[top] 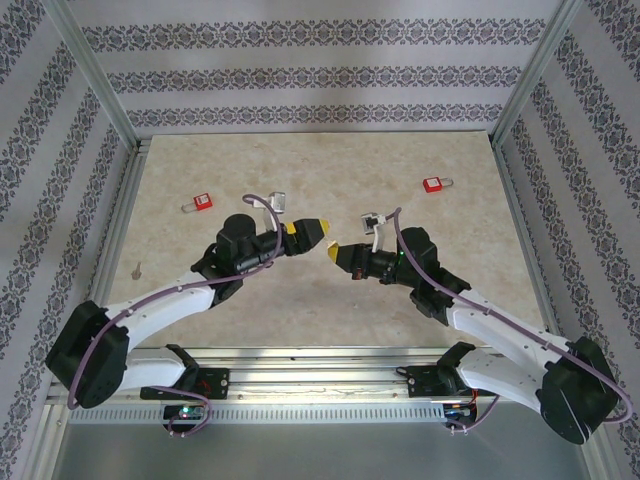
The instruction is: Unlock with the key
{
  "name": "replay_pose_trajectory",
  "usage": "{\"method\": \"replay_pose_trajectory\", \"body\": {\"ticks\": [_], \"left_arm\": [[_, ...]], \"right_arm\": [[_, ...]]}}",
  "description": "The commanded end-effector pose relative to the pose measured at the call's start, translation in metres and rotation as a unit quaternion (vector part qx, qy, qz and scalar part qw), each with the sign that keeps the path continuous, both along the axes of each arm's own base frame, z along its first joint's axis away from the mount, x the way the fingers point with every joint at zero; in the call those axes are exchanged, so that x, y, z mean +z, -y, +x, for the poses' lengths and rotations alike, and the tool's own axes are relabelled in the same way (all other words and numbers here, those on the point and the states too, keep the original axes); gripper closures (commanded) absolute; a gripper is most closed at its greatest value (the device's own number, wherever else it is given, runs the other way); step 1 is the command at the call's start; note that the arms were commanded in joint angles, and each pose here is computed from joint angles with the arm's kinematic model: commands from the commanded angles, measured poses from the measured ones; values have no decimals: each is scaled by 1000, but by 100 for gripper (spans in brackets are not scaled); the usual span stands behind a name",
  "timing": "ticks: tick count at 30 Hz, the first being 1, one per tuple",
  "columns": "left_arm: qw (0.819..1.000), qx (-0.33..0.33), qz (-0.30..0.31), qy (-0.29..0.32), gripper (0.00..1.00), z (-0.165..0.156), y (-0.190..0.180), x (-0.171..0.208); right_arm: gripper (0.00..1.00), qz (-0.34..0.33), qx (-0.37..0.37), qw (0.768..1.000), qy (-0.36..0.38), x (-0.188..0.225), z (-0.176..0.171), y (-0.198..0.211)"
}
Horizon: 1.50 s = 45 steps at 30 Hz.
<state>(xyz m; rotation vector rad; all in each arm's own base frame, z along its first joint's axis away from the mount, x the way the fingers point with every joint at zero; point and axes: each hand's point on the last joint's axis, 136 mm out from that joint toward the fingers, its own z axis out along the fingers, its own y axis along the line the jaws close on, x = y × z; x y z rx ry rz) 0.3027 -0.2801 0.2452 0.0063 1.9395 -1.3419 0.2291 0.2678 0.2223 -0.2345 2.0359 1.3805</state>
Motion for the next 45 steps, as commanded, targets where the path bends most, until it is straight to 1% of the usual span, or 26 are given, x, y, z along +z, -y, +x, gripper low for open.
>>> {"method": "replay_pose_trajectory", "body": {"ticks": [1, 4, 5, 8, 10, 11, 13, 15, 20, 22, 25, 27, 29, 31, 33, 34, 35, 36, 38, 39, 43, 45], "left_arm": [[994, 50, 89, -35, 0, 9, -25, -12], [975, 112, 171, -86, 0, 18, -63, -24], [970, 124, 185, -97, 0, 20, -74, -25], [954, 163, 228, -108, 0, 27, -110, -21], [939, 188, 270, -103, 0, 34, -135, -16], [931, 195, 291, -103, 0, 37, -145, -13], [909, 208, 347, -103, 0, 45, -168, -9], [890, 211, 389, -109, 0, 54, -186, -8], [856, 212, 445, -152, 0, 80, -225, -19], [838, 220, 469, -170, 0, 93, -241, -29], [825, 229, 477, -197, 0, 108, -261, -42], [822, 234, 475, -209, 0, 118, -270, -51], [823, 238, 466, -221, 0, 128, -277, -61], [818, 244, 465, -233, 0, 139, -287, -71], [810, 243, 477, -241, 0, 149, -296, -81], [802, 241, 488, -246, 1, 154, -301, -88], [795, 239, 496, -256, 1, 156, -306, -95], [791, 234, 496, -270, 1, 159, -309, -103], [798, 231, 476, -289, 2, 163, -311, -118], [804, 238, 456, -297, 2, 166, -314, -125], [829, 277, 334, -354, 4, 173, -326, -145], [828, 298, 299, -370, 4, 173, -331, -153]], "right_arm": [[100, -17, -17, 999, 29, 9, 2, 5], [100, -39, -25, 998, 40, 8, 1, 8], [100, -48, -25, 998, 44, 7, 0, 9], [100, -79, -30, 995, 49, 5, -3, 14], [100, -88, -27, 994, 51, 4, -5, 15], [100, -89, -25, 994, 53, 5, -6, 15], [100, -93, -22, 994, 56, 7, -8, 15], [100, -100, -23, 993, 58, 8, -8, 16], [100, -112, -24, 992, 60, 8, -7, 17], [100, -119, -23, 991, 58, 7, -7, 16], [100, -124, -21, 991, 55, 3, -8, 16], [100, -128, -20, 990, 51, -1, -8, 15], [100, -132, -20, 990, 47, -6, -7, 15], [100, -136, -17, 990, 42, -10, -7, 14], [100, -138, -16, 990, 39, -13, -7, 13], [100, -139, -16, 989, 37, -15, -7, 13], [100, -140, -17, 989, 37, -17, -7, 13], [100, -142, -18, 989, 35, -19, -7, 14], [100, -147, -19, 988, 32, -23, -7, 14], [100, -147, -19, 988, 31, -25, -7, 14], [100, -148, -13, 989, 24, -31, -7, 12], [100, -149, -13, 988, 22, -33, -7, 12]]}}
